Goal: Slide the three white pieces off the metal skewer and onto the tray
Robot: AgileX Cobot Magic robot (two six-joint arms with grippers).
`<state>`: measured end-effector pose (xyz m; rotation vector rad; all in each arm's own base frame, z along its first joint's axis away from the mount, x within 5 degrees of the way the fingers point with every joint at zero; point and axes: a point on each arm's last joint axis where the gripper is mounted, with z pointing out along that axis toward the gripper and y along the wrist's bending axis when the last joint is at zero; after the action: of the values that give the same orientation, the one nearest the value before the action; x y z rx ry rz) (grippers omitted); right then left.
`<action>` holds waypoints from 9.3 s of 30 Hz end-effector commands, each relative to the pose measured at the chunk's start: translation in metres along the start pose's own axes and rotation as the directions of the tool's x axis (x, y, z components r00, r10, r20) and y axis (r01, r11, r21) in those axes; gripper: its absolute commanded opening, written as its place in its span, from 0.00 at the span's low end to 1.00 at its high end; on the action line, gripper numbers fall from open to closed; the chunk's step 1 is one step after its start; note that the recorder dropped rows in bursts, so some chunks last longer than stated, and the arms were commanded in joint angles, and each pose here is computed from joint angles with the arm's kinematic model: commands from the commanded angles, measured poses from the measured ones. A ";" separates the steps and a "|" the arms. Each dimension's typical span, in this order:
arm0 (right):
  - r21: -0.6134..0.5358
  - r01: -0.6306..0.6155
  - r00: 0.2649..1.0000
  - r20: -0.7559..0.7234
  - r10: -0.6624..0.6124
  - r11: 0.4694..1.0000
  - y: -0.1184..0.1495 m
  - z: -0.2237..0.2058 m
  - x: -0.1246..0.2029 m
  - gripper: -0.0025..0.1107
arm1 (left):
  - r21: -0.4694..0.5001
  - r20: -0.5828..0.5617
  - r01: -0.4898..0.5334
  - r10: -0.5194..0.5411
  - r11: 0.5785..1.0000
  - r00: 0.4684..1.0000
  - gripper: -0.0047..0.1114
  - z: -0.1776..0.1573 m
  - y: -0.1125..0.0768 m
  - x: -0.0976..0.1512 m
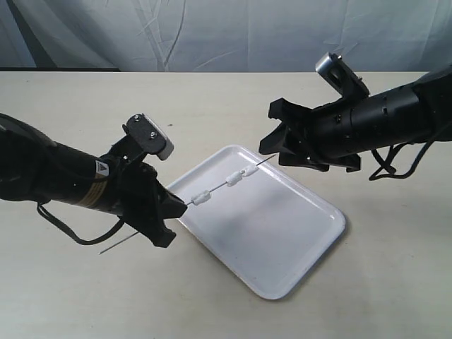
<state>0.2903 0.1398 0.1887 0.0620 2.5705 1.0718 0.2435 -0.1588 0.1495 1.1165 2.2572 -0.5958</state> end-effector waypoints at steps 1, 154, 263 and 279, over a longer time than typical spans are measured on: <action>-0.029 -0.044 0.999 -0.032 0.043 0.999 -0.005 0.010 0.003 0.39 | -0.034 0.006 0.024 -0.024 0.999 1.000 0.04 -0.007 -0.003 0.003; -0.029 -0.070 0.997 -0.047 0.069 0.997 0.004 0.078 0.029 0.35 | 0.015 -0.012 0.146 -0.146 0.989 0.989 0.04 0.000 -0.006 0.011; 0.081 -0.053 0.995 0.093 0.045 0.995 0.004 0.076 0.006 0.20 | 0.003 -0.108 0.238 -0.236 0.971 0.966 0.04 -0.013 -0.025 0.052; -0.075 0.009 0.998 -0.055 -0.014 0.997 0.018 0.077 0.019 0.20 | -0.078 0.004 0.183 -0.183 0.980 0.983 0.04 -0.019 -0.009 0.018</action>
<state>0.2969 0.2082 0.1457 0.0208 2.5702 1.1623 0.2158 -0.1395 0.1459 0.8796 2.4173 -0.5746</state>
